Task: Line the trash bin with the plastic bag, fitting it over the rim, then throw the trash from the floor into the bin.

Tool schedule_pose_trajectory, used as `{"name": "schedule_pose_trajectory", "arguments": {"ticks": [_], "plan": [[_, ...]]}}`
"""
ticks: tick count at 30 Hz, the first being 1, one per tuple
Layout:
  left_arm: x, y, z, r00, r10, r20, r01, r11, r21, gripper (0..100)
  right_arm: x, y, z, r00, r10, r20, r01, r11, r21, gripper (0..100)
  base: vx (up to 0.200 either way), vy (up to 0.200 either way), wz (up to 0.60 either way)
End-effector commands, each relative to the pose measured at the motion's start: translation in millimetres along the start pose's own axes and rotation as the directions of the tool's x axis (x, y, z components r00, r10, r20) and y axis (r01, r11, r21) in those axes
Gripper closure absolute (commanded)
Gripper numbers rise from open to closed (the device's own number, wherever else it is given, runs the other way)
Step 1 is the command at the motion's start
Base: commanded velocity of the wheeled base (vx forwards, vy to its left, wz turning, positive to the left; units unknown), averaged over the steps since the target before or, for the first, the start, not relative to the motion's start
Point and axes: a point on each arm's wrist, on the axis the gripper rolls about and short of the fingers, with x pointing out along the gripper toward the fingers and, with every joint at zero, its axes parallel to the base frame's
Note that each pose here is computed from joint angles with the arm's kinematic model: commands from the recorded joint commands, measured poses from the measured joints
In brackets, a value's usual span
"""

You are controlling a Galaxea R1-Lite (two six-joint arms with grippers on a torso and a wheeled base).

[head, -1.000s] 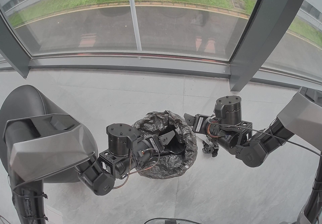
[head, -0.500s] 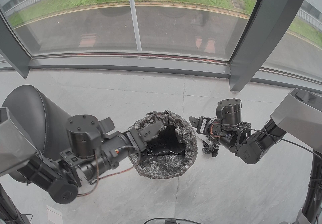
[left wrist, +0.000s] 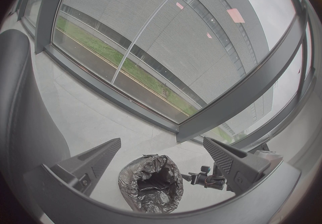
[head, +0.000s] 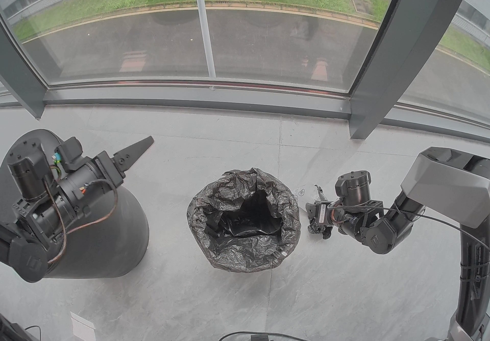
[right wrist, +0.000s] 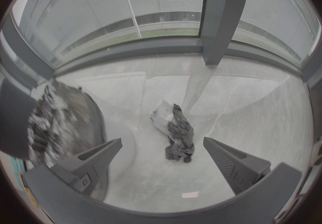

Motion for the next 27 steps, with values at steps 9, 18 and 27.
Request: {"name": "schedule_pose_trajectory", "arguments": {"ticks": [9, 18, 27], "plan": [[-16, 23, 28, 0.998, 0.0, 0.055, 0.004, 0.998, -0.067, 0, 53, -40, -7, 0.999, -0.004, -0.045, -0.009, 0.96, -0.281, 0, 0.0, 0.0, 0.0], [-13, 27, 24, 0.999, 0.008, 0.04, -0.005, 0.997, -0.075, 0, 76, -40, 9, 1.0, 0.025, 0.018, -0.017, 0.931, -0.366, 0, 0.0, 0.0, 0.0], [-13, 27, 22, 0.999, 0.01, 0.036, -0.007, 0.997, -0.077, 0, 98, -26, 13, 0.996, 0.053, 0.074, -0.022, 0.929, -0.37, 0, 0.0, 0.0, 0.0]]}}
